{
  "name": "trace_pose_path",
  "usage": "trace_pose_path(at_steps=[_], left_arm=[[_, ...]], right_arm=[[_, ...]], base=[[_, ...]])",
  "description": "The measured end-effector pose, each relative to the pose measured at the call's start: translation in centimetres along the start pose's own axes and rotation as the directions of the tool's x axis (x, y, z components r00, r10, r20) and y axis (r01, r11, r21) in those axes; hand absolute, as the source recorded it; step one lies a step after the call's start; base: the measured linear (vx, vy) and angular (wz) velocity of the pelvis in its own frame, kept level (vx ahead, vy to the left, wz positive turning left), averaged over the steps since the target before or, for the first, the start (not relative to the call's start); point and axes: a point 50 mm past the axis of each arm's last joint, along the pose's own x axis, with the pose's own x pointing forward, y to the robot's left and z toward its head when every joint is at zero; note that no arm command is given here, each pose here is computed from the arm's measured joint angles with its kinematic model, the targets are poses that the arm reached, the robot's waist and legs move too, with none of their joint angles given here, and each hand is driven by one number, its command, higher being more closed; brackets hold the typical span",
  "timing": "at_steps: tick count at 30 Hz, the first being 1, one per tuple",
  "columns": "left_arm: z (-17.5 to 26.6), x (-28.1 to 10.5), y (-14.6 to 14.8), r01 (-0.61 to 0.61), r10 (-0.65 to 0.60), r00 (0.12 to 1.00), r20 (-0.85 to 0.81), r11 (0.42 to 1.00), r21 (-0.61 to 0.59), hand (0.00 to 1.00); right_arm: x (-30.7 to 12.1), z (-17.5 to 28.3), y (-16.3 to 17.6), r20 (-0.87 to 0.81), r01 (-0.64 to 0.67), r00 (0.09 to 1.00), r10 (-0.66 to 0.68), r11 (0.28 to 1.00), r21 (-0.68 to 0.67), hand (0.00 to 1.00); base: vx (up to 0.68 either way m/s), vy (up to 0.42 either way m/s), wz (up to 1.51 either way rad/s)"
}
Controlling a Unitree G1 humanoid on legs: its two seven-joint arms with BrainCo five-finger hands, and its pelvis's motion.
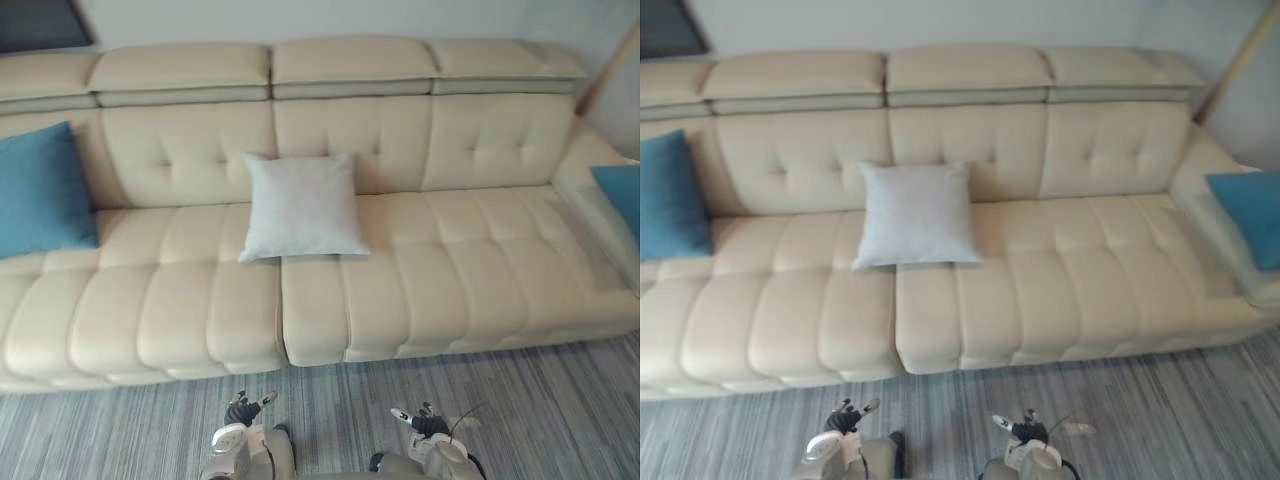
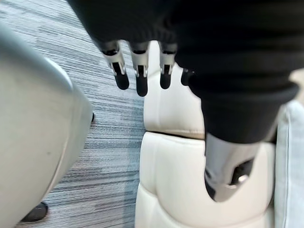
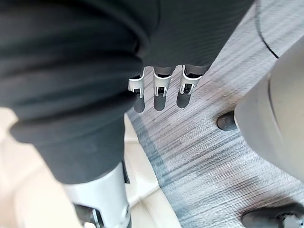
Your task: Pick up cushions and gather them together orderly.
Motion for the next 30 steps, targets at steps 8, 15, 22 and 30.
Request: trace_pose_path(at_steps=[8,15,22,30], left_arm=[[-1.1,-0.3,0.1,0.001,-0.001,0.999,-0.037,1.0,0.011,0.0],[-1.0,-0.2,0.1,0.009,-0.008,0.999,-0.035,1.0,0.027,0.0],[-0.3,-0.3,-0.4,0.013,-0.013,1.0,-0.005,1.0,0.005,0.0],[-0.1,-0.2,-0.2,0.007,-0.007,1.0,0.001,1.0,-0.004,0.0]], right_arm=[[0.2,0.7,0.6,0.015,-0.019,1.0,0.018,1.0,0.007,0.0],[0.1,-0.5,-2.7,-0.029,0.08,0.996,-0.08,0.997,0.006,0.0],[0.2,0.1,-2.7,-0.018,0.102,0.995,-0.101,0.993,0.064,0.0],[-0.1,-0.5,-1.0,-0.022,0.067,0.998,-0.065,0.993,0.093,0.0]], base=[[0.12,0.045,-1.46],[0.13,-0.132,-0.76],[0.15,0.046,-0.74],[0.29,0.215,-0.76]])
